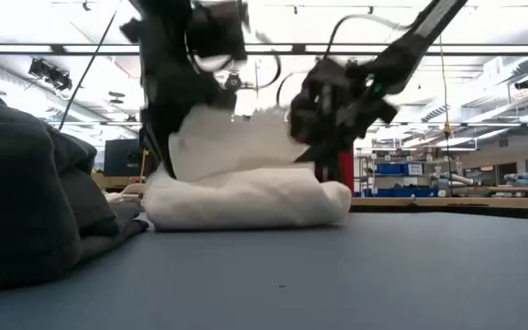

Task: Fold laundry
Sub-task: Fold the white shirt

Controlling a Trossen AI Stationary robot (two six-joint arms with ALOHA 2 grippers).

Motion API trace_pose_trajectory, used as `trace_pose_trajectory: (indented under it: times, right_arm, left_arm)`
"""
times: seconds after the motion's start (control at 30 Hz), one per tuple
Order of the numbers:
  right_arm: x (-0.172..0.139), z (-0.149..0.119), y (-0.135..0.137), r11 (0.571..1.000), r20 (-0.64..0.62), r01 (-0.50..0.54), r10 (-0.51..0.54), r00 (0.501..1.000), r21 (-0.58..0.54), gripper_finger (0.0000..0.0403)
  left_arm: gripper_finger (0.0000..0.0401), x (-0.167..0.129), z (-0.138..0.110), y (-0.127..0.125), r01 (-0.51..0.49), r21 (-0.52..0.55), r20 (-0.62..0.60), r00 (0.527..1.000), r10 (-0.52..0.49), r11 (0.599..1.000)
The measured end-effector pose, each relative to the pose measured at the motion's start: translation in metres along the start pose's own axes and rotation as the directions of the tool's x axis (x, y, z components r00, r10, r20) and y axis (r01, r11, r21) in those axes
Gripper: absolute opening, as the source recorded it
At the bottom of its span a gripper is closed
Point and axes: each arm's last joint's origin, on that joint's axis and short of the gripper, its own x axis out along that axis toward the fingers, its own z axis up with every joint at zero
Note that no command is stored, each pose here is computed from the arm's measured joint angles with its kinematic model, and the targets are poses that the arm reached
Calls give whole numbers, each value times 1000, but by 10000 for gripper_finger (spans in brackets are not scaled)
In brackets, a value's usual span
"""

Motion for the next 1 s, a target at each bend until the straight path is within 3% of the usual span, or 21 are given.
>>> trace_pose_trajectory:
  times: [0.17, 0.37, 0.5, 0.6, 0.7, 0.87, 0.93, 1.0]
  right_arm:
    - [4, 15, -33, 975, -9, -54, 57, 998, 214, 61]
    - [-14, 27, -35, 953, 77, 22, -48, 996, 302, 126]
    - [-37, 39, -25, 962, 180, 68, -118, 977, 264, 135]
    - [-53, 44, -18, 963, 235, 109, -169, 957, 247, 134]
    - [-63, 46, -11, 968, 251, 101, -160, 955, 231, 133]
    - [-63, 36, 17, 987, 148, 31, -55, 987, 160, 133]
    - [-56, 24, 34, 997, 52, 43, -47, 998, 70, 133]
    - [-46, 11, 48, 993, -14, 86, -88, 996, -78, 133]
  left_arm:
    - [70, 11, 5, 32, -13, -246, 0, 1000, 14, 969]
    - [141, -6, 16, 38, 35, -256, 32, 999, -27, 966]
    - [168, -30, 14, 49, 5, -283, 72, 997, 16, 959]
    - [172, -50, 7, 65, -69, -326, 84, 991, 102, 943]
    - [173, -69, -1, 80, -120, -370, 85, 983, 162, 921]
    - [173, -93, -11, 85, -79, -445, 136, 979, 154, 892]
    - [173, -103, -13, 75, -11, -406, 217, 970, 108, 914]
    - [173, -106, -13, 57, 30, -276, 287, 956, 52, 961]
